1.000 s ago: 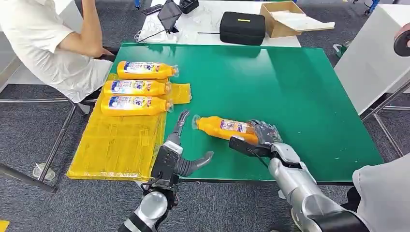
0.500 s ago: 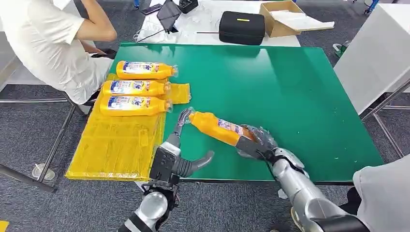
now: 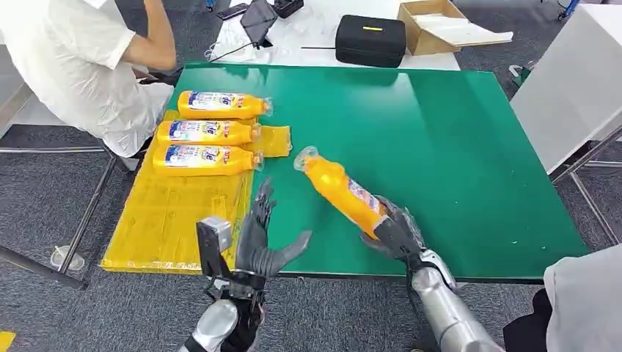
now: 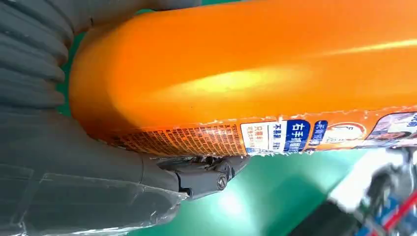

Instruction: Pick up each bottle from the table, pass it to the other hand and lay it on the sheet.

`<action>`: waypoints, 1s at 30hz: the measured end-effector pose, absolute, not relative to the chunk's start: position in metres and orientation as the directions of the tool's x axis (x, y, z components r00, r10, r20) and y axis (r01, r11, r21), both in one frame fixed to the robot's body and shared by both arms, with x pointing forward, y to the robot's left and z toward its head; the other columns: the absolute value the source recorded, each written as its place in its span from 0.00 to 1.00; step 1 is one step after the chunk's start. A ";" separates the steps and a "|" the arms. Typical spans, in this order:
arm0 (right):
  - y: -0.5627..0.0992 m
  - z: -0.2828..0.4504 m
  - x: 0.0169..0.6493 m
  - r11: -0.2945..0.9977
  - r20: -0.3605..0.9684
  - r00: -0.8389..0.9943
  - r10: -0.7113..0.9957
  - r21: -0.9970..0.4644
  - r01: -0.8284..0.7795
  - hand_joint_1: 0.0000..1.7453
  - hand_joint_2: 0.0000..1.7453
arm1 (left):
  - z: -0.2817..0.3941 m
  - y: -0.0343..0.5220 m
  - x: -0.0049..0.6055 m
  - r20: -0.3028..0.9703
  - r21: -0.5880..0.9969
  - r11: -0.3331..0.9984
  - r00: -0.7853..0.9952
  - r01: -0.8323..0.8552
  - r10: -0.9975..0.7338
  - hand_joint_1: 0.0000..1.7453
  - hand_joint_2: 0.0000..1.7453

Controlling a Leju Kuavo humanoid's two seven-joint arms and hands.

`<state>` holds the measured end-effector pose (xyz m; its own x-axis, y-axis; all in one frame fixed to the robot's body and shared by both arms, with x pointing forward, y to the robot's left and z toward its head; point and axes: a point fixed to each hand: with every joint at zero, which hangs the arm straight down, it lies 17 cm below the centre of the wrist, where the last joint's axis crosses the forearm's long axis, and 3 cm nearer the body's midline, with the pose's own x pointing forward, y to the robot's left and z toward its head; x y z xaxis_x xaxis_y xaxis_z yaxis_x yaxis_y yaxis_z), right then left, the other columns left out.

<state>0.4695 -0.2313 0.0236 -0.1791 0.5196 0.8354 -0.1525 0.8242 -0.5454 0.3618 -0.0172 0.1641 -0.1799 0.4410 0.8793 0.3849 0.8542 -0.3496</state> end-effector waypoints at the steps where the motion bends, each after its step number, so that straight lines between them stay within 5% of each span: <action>1: -0.231 0.025 0.466 0.830 0.839 -0.182 0.513 -0.539 -0.144 1.00 1.00 | 0.159 -0.015 0.358 0.879 -0.361 0.851 -0.167 0.381 0.447 0.00 1.00; 15: -0.207 0.077 0.445 0.874 0.845 -0.322 0.426 -0.477 -0.095 1.00 1.00 | 0.127 -0.001 0.346 0.907 -0.343 0.864 -0.108 0.369 0.407 0.00 1.00; 30: -0.111 0.115 0.418 0.877 0.876 -0.432 0.214 -0.367 -0.311 1.00 1.00 | 0.123 -0.022 0.343 0.888 -0.383 0.787 -0.042 0.484 0.458 0.00 1.00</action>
<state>0.4183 -0.1107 0.1145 -0.4322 0.2136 0.8761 -0.3112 0.8765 -0.3672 0.3432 -0.0224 0.1231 -0.0424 0.4583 0.8878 0.4843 0.7867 -0.3830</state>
